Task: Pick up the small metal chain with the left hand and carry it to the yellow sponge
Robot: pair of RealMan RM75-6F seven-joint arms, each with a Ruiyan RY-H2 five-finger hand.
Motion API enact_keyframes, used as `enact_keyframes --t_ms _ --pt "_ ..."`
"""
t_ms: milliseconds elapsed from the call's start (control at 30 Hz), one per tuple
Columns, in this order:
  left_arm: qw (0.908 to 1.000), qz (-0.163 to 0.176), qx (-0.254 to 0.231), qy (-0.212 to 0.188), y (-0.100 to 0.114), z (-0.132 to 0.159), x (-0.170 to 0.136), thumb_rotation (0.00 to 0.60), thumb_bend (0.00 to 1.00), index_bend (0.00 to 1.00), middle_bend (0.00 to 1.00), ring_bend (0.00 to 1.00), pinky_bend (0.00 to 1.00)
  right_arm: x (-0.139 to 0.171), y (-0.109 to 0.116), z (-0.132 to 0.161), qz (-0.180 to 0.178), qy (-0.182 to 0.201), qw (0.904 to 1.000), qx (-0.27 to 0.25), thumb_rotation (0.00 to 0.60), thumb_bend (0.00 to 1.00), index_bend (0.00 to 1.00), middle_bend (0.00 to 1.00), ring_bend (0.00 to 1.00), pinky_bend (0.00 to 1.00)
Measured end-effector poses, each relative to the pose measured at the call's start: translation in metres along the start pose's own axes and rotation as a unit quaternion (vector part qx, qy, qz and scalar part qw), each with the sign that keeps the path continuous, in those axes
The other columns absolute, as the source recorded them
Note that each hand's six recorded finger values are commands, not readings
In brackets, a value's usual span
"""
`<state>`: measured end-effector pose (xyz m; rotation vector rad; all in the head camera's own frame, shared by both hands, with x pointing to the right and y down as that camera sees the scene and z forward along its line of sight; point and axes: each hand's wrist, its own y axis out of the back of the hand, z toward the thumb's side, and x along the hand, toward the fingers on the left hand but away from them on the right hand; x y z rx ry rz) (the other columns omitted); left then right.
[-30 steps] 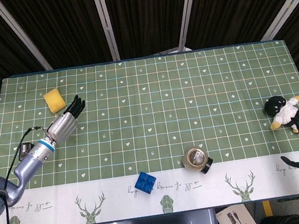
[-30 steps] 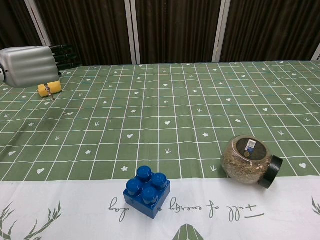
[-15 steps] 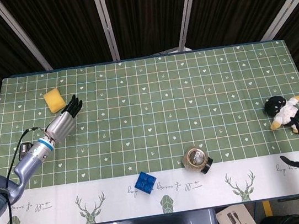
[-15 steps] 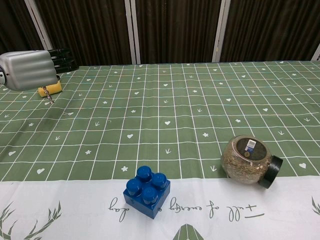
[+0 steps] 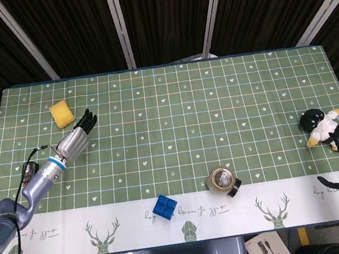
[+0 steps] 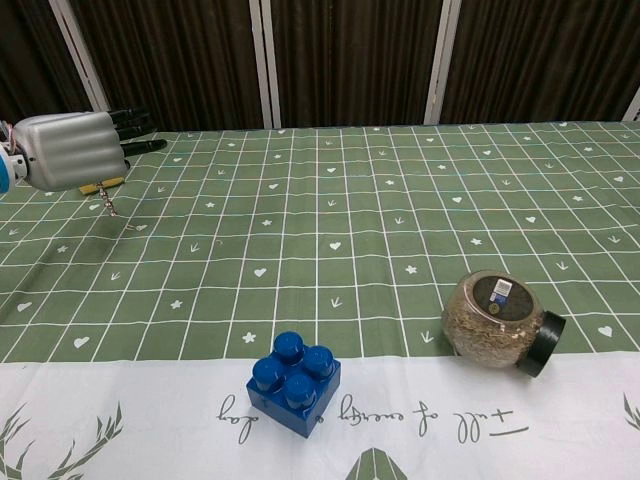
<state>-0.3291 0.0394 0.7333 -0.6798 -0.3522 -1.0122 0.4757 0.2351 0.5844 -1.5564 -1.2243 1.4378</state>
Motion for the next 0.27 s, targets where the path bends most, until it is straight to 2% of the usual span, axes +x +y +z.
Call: enact_keyframes --t_ms 267 --pt "1.0 -0.002 -0.006 -0.001 -0.0002 0.0043 0.0028 0.6 0.47 0.56 0.0 0.0 0.0 0.0 0.0006 -0.0015 0.0 -0.002 1.0 -0.002 0.6 0.04 0.06 0.0 0.0 0.12"
